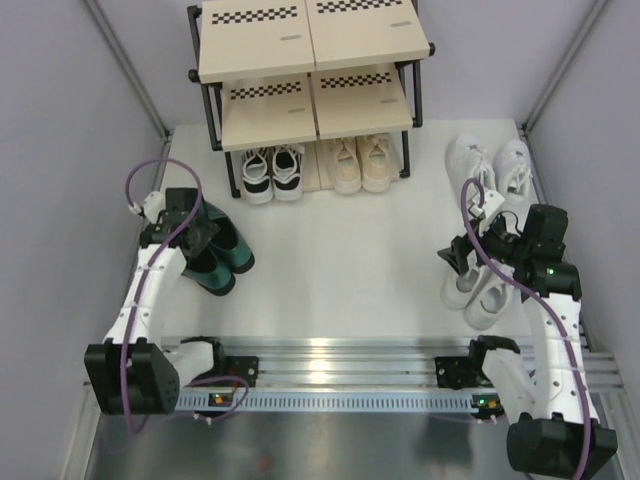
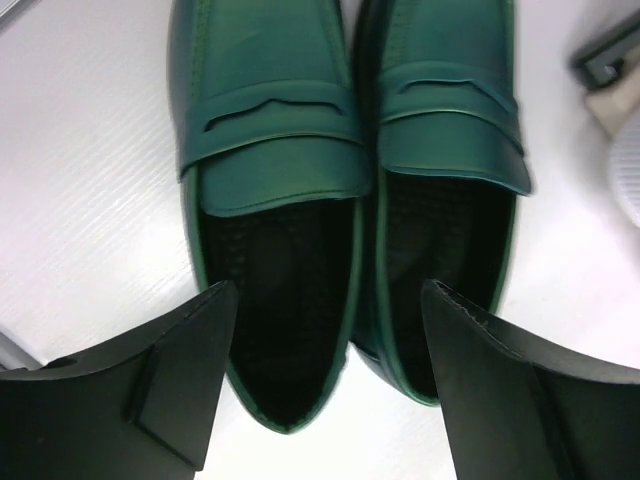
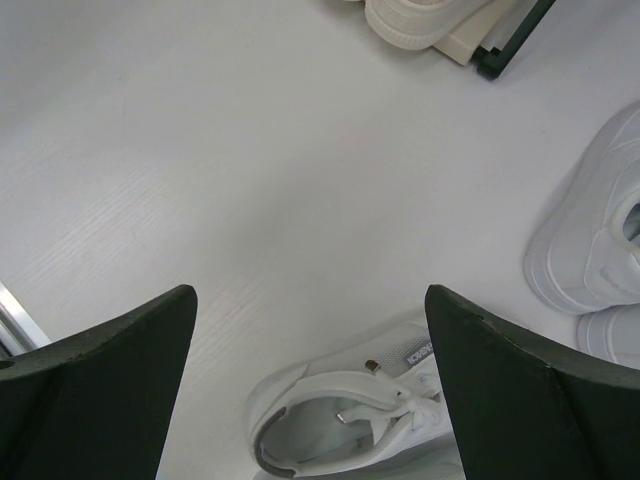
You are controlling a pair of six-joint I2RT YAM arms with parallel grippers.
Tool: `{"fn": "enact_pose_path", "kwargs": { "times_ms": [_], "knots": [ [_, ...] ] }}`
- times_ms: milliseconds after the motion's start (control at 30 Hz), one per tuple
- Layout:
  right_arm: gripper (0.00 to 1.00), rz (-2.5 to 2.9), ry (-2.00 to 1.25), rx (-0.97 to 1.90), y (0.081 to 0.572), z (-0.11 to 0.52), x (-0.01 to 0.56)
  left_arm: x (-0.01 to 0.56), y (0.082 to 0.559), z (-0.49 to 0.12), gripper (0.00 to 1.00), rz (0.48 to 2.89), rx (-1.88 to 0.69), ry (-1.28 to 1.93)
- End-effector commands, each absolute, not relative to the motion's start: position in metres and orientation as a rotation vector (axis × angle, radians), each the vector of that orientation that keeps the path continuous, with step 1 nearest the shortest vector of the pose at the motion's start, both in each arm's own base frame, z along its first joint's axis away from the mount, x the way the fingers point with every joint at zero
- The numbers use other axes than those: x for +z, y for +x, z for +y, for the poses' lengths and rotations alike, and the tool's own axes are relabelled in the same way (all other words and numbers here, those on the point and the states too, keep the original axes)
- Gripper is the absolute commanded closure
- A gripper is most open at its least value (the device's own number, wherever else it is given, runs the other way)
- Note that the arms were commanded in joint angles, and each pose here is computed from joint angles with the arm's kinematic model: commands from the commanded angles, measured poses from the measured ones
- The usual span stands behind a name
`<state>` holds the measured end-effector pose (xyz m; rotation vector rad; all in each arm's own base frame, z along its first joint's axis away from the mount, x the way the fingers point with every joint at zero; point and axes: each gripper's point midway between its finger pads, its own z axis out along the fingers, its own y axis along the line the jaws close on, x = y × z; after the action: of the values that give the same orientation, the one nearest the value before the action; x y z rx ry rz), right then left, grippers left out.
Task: Place and organize the shoes onto the shoe shelf
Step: Pick up the shoe at the center of the board.
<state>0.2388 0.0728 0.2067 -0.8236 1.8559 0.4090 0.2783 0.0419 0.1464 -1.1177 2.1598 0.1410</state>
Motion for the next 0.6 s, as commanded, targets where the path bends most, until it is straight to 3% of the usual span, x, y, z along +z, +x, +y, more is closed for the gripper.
{"fn": "enact_pose_path", "kwargs": {
  "times_ms": [0, 200, 433, 467, 500, 567],
  "knots": [
    [0.04, 1.82, -0.842, 0.396, 0.239, 0.072, 0.212, 0.138, 0.271, 0.056, 0.21, 2.108, 0.14, -1.185],
    [0.03, 1.821, -0.855, 0.405, 0.237, 0.073, 0.211, 0.115, 0.257, 0.074, 0.39, 2.122, 0.126, -1.305],
    [0.03, 1.826, -0.853, 0.407, 0.238, 0.073, 0.21, 0.079, 0.254, 0.068, 0.43, 2.199, 0.051, -1.344],
    [0.03, 1.829, -0.851, 0.405, 0.238, 0.073, 0.209, 0.072, 0.251, 0.068, 0.48, 2.213, 0.048, -1.353],
    [0.03, 1.832, -0.853, 0.407, 0.238, 0.073, 0.208, 0.069, 0.252, 0.067, 0.66, 2.216, 0.036, -1.361],
    [0.03, 1.829, -0.856, 0.401, 0.238, 0.072, 0.209, 0.063, 0.249, 0.069, 0.77, 2.209, 0.025, -1.39]
  ]
}}
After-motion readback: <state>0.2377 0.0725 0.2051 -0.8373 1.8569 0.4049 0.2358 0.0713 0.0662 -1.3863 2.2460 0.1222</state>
